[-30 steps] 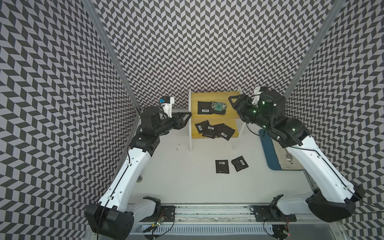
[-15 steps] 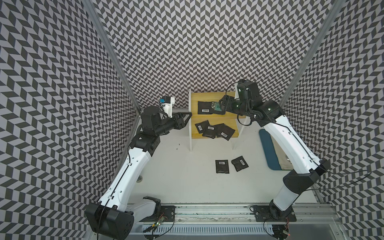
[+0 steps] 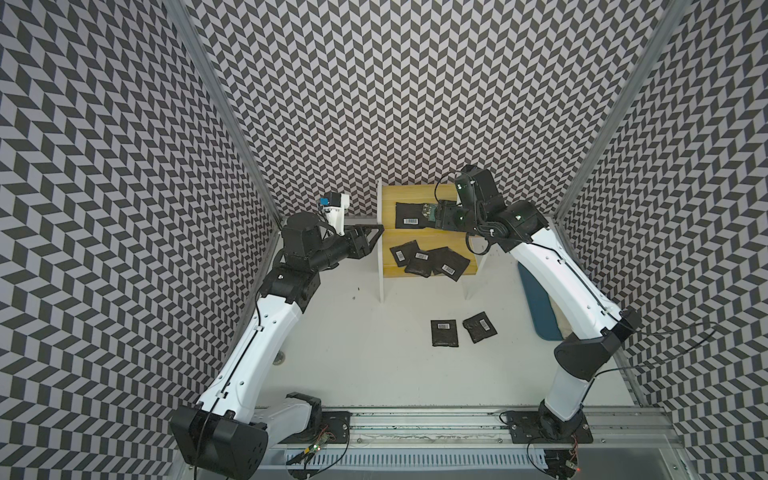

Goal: Remove the tea bags from the shelf
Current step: Pick up the tea bag from the shelf, then place the tea bag at the center of the board.

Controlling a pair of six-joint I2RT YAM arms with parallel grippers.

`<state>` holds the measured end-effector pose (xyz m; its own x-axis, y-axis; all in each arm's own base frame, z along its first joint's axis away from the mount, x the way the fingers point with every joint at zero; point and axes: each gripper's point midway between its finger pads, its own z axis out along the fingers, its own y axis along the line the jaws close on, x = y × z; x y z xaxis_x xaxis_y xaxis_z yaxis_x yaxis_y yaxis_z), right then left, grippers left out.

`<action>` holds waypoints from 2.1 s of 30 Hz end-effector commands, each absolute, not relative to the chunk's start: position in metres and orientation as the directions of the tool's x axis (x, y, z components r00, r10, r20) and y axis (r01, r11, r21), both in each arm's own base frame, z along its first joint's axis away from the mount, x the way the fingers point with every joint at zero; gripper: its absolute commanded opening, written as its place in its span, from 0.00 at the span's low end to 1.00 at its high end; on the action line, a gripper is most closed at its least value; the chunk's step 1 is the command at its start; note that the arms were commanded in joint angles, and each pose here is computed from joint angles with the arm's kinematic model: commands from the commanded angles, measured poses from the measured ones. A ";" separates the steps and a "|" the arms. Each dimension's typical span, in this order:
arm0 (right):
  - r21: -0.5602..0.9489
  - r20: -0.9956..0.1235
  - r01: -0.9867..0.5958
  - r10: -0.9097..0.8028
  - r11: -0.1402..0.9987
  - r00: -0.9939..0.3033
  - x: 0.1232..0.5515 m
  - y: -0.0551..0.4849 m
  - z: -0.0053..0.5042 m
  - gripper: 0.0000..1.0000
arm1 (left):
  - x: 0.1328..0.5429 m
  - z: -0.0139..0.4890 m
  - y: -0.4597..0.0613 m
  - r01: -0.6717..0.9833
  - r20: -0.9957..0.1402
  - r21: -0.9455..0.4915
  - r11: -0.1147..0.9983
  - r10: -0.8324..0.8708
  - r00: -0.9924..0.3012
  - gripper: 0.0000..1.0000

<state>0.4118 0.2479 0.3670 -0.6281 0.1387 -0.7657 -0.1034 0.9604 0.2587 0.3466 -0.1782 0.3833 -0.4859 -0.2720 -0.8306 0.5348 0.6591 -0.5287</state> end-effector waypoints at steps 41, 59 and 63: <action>0.220 -0.808 -0.138 0.101 0.966 -0.580 0.380 0.244 0.393 0.13 | 0.347 0.385 -0.174 0.533 -0.849 -0.499 0.684 -0.263 -0.458 0.53; 0.296 -0.882 -0.384 0.095 0.875 -0.462 0.239 0.245 0.393 0.14 | 0.330 0.393 -0.161 0.503 -0.854 -0.493 0.710 -0.285 -0.436 0.53; 0.325 -0.867 -0.439 0.078 0.838 -0.492 0.204 0.260 0.345 0.14 | 0.320 0.381 -0.155 0.479 -0.846 -0.501 0.721 -0.290 -0.448 0.53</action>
<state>0.2130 0.2479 0.3490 -0.5174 -0.0083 -0.8557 -0.4322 0.8656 0.2530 0.3271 -0.1624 0.3902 -0.4380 -0.2859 -0.8523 0.5080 0.7035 -0.4970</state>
